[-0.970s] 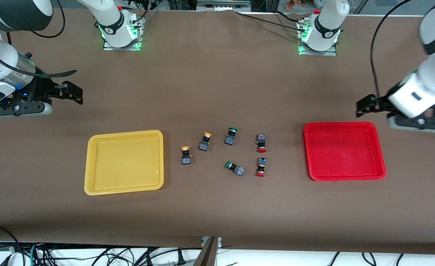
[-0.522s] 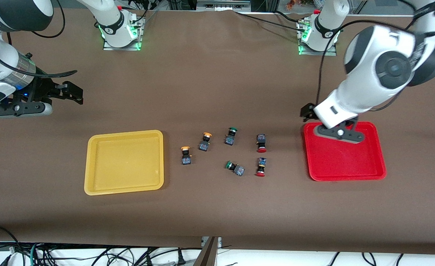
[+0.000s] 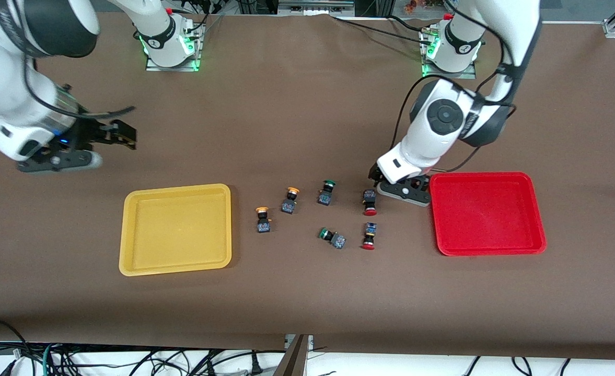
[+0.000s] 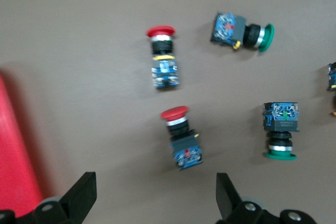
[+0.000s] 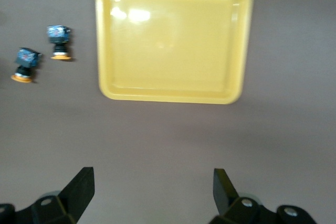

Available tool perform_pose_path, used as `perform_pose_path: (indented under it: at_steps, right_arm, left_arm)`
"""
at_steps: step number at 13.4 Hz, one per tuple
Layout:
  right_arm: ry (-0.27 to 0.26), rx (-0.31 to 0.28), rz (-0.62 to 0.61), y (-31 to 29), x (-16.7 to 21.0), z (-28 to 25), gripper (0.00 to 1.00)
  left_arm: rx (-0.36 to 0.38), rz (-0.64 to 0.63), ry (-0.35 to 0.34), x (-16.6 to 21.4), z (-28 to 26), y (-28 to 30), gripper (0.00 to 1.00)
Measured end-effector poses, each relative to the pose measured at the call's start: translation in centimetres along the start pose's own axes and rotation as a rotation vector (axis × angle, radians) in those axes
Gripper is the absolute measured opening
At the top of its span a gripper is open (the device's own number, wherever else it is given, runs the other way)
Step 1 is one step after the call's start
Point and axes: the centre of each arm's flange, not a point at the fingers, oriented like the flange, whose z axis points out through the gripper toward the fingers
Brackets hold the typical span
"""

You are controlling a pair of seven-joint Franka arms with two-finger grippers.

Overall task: Place red and yellow buttons in trays
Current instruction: 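Reach the left gripper to a red button while the right gripper reaches yellow, then grasp the red button with the left gripper while the right gripper grasps yellow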

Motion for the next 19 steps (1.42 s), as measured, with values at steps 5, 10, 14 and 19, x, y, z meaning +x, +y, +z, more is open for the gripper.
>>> perform_pose_path:
  at_steps: [5, 10, 14, 19]
  right_arm:
    - [0.084, 0.041, -0.016, -11.3, 7.2, 15.2, 1.0]
    - [0.197, 0.042, -0.007, -20.0, 10.7, 26.7, 1.0]
    - [0.227, 0.04, 0.001, -20.3, 11.5, 31.1, 1.0]
    - [0.225, 0.031, 0.018, -21.1, 11.2, 34.7, 0.73]
  left_arm:
    - [-0.027, 0.027, 0.07, -0.9, 5.7, 1.7, 1.0]
    - [-0.039, 0.043, 0.085, -2.0, 9.7, 2.6, 1.0]
    - [-0.041, 0.056, 0.082, -2.2, 9.9, 3.3, 0.76]
    - [-0.038, 0.059, 0.091, -1.2, 6.9, 3.6, 0.42]
